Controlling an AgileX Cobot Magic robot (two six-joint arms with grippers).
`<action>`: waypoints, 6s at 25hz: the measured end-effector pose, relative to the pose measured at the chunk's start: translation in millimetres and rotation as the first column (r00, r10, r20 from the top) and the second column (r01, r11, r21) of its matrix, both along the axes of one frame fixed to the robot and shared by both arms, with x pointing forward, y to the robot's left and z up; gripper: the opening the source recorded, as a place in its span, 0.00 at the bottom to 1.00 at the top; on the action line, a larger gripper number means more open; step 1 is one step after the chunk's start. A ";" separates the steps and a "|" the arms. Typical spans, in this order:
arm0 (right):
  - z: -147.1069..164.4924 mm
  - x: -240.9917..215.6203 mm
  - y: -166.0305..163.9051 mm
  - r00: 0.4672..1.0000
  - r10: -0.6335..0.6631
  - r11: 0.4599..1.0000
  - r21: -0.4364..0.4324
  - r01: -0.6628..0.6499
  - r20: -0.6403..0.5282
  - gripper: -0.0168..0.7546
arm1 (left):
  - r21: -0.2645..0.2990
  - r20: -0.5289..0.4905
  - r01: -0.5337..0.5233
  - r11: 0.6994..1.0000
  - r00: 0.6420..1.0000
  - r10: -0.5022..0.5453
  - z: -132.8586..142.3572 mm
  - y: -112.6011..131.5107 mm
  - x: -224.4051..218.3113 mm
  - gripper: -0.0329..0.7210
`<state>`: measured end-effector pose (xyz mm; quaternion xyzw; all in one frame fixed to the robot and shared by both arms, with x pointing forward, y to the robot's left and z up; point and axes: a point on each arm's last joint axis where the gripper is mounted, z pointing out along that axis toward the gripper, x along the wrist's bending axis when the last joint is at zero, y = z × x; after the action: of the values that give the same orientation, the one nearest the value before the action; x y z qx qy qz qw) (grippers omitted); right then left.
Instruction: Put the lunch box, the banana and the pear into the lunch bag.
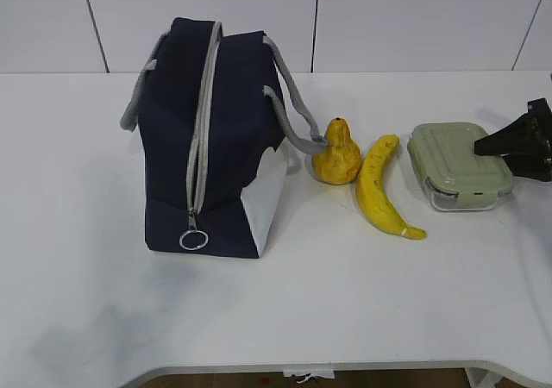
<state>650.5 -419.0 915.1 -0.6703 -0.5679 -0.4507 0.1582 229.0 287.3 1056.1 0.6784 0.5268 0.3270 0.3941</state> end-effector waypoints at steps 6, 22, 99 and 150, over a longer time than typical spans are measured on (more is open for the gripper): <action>0.4 0.3 -0.3 1.000 -0.015 1.000 0.012 0.015 -0.010 0.48 | 0.000 0.000 0.000 1.000 1.000 0.000 0.0 0.0 0.0 0.36; 89.0 -7.8 14.1 0.987 -0.161 0.986 0.045 0.161 -0.018 0.48 | -0.004 0.000 0.002 1.000 1.000 -0.002 0.0 -0.4 0.0 0.36; 158.8 13.7 285.5 0.968 0.157 0.975 0.122 -0.183 0.194 0.48 | -0.499 -0.518 0.248 0.830 0.683 -0.515 -19.0 -110.6 357.5 0.04; 66.4 47.0 304.3 0.959 0.278 0.952 -0.120 -0.283 -0.053 0.65 | -0.548 -0.535 0.226 0.806 0.646 -0.544 -26.8 -114.4 358.7 0.04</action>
<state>697.5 -114.8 981.5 -0.5995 -0.6818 -0.3748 0.1879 587.7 172.9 1029.3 0.7420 0.5291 -0.1591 0.3797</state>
